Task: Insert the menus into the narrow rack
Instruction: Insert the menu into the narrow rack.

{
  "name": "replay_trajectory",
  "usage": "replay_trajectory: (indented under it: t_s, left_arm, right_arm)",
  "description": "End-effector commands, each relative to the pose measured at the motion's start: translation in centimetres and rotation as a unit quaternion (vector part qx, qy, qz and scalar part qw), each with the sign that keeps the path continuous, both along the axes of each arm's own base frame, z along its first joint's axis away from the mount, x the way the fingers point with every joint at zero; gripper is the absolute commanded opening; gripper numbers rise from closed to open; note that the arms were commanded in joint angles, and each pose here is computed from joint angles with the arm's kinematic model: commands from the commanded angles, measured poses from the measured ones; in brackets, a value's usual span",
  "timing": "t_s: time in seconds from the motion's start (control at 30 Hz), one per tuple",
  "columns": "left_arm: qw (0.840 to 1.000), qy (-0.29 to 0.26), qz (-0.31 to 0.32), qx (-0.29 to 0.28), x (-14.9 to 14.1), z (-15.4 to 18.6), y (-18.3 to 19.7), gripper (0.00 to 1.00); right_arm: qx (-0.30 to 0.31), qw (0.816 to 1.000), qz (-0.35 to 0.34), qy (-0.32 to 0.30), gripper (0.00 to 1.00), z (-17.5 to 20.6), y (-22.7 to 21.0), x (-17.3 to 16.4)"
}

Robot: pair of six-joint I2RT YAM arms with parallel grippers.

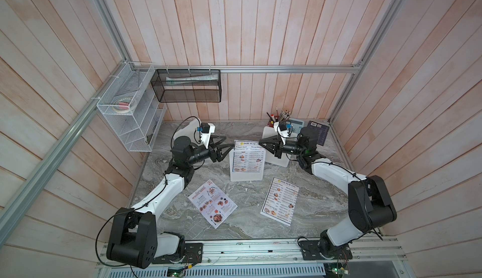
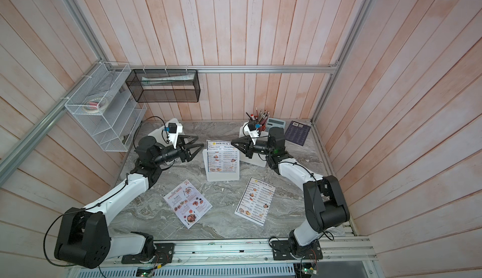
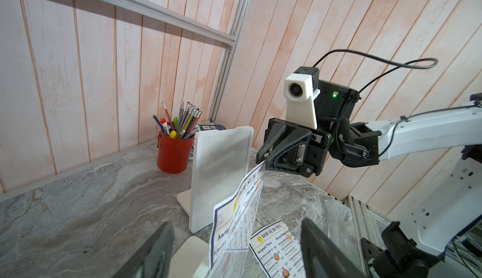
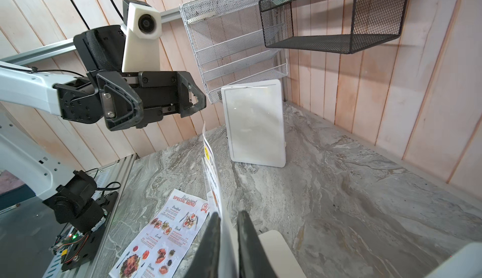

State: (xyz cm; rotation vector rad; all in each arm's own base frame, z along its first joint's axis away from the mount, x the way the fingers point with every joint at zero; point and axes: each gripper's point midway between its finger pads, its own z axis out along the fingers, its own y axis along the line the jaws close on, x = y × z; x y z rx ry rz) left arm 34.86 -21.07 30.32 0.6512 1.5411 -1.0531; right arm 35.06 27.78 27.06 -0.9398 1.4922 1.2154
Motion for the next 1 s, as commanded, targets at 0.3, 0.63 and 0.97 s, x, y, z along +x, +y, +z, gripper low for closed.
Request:
replay_trajectory:
  t_s: [0.3,0.63,0.97]
  left_arm:
    - [1.000,-0.006,-0.004,-0.001,-0.5,0.3,-0.1,0.78]
    - [1.000,-0.008,-0.004,-0.001,-0.7,0.2,0.0,0.78]
    - [1.000,-0.008,-0.004,-0.002,-0.9,0.3,0.0,0.78]
  right_arm:
    - [-0.038,0.999,0.012,-0.020,0.00,0.0,1.1,-0.4]
    - [-0.049,0.999,0.009,-0.016,0.00,-1.1,1.9,-0.6]
    - [-0.038,0.999,-0.021,-0.016,0.13,-0.6,1.2,-0.5]
